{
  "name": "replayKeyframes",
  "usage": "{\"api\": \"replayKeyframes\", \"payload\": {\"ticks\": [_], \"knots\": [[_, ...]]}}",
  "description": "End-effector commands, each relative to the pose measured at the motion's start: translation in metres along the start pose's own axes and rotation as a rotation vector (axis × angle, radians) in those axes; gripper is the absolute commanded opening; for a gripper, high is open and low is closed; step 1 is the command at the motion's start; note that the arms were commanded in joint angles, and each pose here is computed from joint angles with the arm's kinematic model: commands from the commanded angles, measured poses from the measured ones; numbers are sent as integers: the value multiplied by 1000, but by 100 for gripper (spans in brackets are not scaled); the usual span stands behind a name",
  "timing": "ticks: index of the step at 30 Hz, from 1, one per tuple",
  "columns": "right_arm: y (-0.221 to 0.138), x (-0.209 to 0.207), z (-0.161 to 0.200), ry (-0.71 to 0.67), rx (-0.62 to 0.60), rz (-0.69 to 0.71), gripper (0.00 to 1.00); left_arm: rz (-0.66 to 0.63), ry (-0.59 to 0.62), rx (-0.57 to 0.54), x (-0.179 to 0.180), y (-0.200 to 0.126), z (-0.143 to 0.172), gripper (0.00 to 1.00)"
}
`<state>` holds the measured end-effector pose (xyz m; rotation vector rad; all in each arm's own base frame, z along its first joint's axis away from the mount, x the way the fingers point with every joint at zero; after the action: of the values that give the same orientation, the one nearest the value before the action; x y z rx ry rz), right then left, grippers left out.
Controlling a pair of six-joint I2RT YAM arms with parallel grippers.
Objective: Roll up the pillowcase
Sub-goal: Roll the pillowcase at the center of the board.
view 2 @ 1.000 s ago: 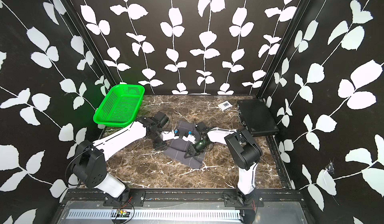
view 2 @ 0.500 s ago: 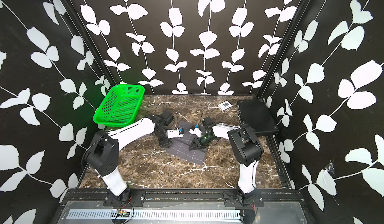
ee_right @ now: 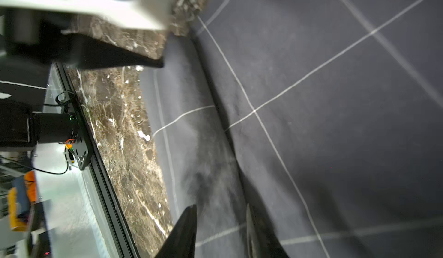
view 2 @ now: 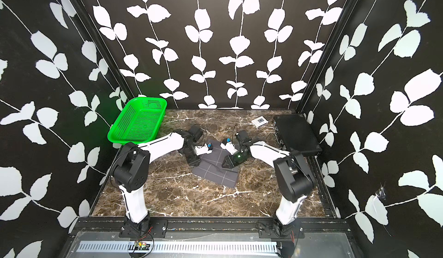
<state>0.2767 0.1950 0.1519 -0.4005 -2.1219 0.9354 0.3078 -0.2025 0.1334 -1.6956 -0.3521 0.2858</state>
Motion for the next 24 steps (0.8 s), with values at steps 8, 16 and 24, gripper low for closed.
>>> {"api": "replayKeyframes", "payload": {"ticks": [8, 16, 24], "knots": [[-13, 14, 36, -47, -17, 107, 34, -1, -43, 45, 6, 10, 11, 50], [6, 11, 38, 21, 108, 180, 28, -30, -50, 67, 9, 10, 14, 50], [35, -7, 30, 49, 93, 227, 22, -110, -164, 2, 13, -38, 6, 50]]}}
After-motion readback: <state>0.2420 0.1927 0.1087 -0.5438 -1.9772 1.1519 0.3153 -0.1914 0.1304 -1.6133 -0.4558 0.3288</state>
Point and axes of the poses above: each gripper's point midway between its finger pads, its own y axis out along the fingers, its own x axis along the line the jaws close on, z = x × y, the point moved 9 cm from there along -y, back along the fingers, and after that the axes turned 1 degree about -y, right-handed, at the moved point
